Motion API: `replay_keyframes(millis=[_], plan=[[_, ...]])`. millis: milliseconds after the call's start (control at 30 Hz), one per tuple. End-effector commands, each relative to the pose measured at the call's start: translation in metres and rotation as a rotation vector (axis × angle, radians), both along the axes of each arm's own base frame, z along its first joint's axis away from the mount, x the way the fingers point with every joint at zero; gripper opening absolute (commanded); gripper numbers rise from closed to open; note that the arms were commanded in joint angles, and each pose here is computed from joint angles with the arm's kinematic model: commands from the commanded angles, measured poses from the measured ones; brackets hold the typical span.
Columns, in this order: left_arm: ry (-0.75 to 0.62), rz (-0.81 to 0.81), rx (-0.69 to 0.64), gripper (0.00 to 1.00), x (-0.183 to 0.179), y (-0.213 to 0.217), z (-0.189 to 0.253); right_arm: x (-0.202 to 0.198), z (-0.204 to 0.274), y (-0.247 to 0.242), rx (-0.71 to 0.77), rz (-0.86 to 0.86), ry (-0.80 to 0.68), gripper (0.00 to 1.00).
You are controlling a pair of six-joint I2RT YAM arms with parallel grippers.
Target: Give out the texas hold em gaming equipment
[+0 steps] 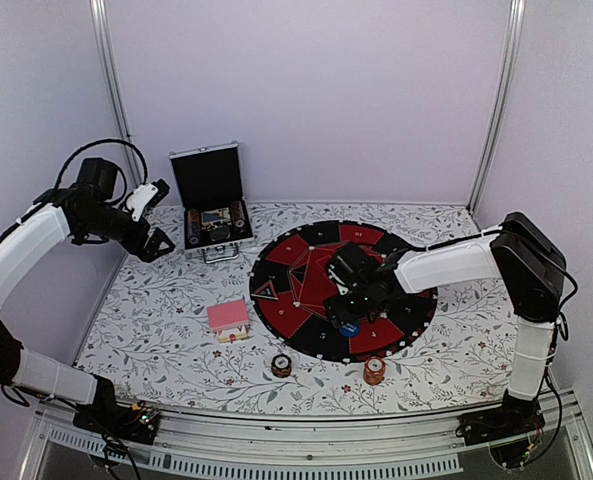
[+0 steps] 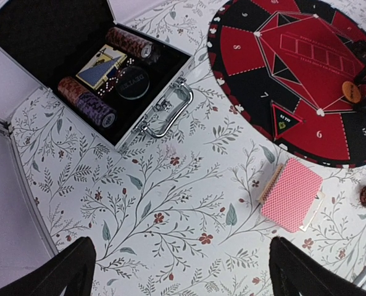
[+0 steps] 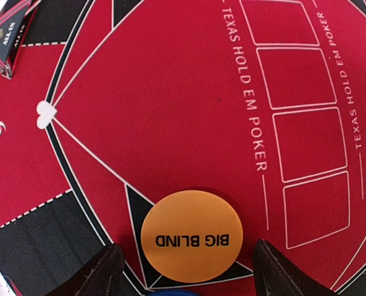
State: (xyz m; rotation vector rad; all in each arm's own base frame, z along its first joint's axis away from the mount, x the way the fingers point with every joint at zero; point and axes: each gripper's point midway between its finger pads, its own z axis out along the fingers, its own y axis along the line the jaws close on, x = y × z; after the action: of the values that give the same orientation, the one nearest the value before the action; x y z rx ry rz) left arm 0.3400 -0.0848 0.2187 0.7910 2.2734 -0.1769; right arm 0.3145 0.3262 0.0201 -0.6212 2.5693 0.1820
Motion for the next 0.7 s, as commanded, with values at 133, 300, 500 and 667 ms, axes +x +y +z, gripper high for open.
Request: replay_keyframes(millis=[133,300,500,667], plan=[[-0.026,-0.019,0.013,1.0,0.003,-0.004,0.013,-0.003,-0.02,-0.001,-0.007,-0.004,0.036,0.67],[-0.034,-0.018,0.016,1.0,0.003,-0.003,0.016,0.006,-0.016,0.001,-0.002,-0.013,0.022,0.6],[-0.04,-0.017,0.017,1.0,0.003,-0.003,0.018,0.023,-0.014,-0.003,-0.004,-0.029,0.005,0.56],[-0.039,-0.019,0.016,1.0,0.003,-0.003,0.017,0.051,-0.009,-0.009,0.004,-0.059,-0.021,0.54]])
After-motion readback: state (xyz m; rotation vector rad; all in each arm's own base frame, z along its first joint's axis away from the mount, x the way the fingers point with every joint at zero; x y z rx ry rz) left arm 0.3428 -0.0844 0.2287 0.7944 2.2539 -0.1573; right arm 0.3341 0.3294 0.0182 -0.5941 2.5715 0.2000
